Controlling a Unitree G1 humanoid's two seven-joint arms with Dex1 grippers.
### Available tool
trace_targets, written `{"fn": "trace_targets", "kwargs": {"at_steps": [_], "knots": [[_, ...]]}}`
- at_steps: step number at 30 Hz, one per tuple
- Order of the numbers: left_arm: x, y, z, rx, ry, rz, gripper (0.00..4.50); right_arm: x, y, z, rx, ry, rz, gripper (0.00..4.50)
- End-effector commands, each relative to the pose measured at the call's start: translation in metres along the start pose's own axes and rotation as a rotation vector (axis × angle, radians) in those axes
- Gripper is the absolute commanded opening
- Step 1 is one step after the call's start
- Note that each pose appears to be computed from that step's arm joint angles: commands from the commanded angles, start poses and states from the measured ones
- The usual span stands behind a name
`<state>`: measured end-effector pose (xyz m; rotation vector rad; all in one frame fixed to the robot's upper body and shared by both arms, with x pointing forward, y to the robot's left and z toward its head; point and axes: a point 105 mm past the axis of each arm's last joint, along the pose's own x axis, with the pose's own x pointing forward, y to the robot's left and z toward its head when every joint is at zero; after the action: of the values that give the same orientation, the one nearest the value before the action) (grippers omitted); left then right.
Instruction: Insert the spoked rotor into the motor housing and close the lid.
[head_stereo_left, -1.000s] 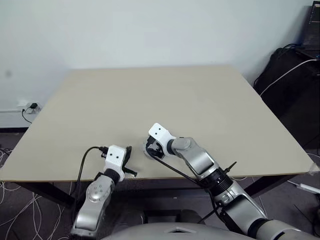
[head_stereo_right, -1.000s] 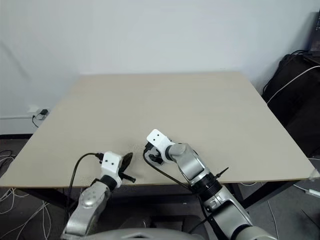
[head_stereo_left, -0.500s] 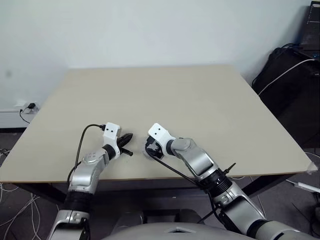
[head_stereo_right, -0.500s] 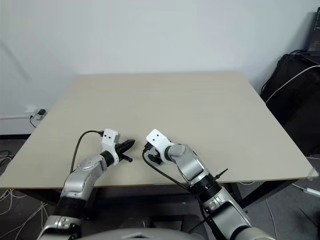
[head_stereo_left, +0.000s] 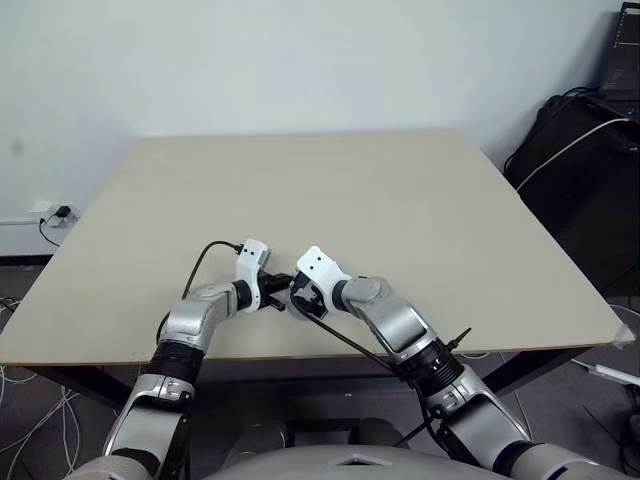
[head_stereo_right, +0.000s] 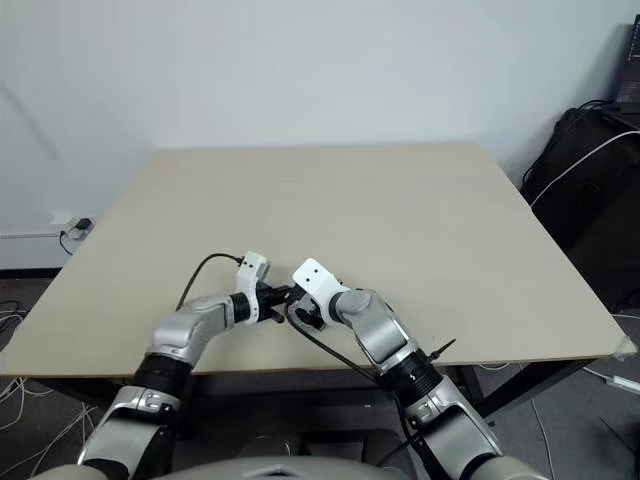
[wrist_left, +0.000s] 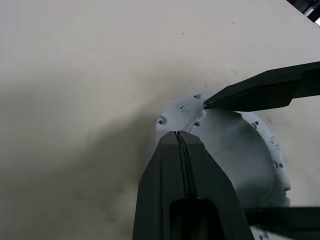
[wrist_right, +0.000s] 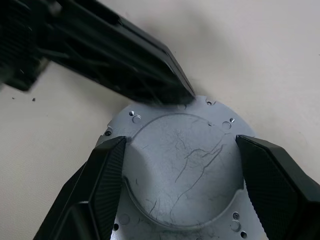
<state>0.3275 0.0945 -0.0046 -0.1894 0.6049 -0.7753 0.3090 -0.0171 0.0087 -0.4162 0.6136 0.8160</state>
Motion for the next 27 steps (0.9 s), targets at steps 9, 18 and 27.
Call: {"fn": "trace_targets", "kwargs": {"at_steps": [9, 18, 27], "knots": [[0.008, 0.000, -0.001, 0.044, 0.060, 0.018, 0.00, 0.001, -0.006, -0.023, 0.036, 0.081, -0.039, 3.19], [0.010, -0.007, -0.006, 0.033, 0.073, -0.014, 0.00, -0.003, -0.005, -0.022, 0.067, 0.055, -0.036, 4.17], [0.011, -0.012, -0.008, 0.027, 0.073, -0.032, 0.00, -0.029, -0.006, -0.034, 0.127, 0.041, -0.083, 4.47]]}}
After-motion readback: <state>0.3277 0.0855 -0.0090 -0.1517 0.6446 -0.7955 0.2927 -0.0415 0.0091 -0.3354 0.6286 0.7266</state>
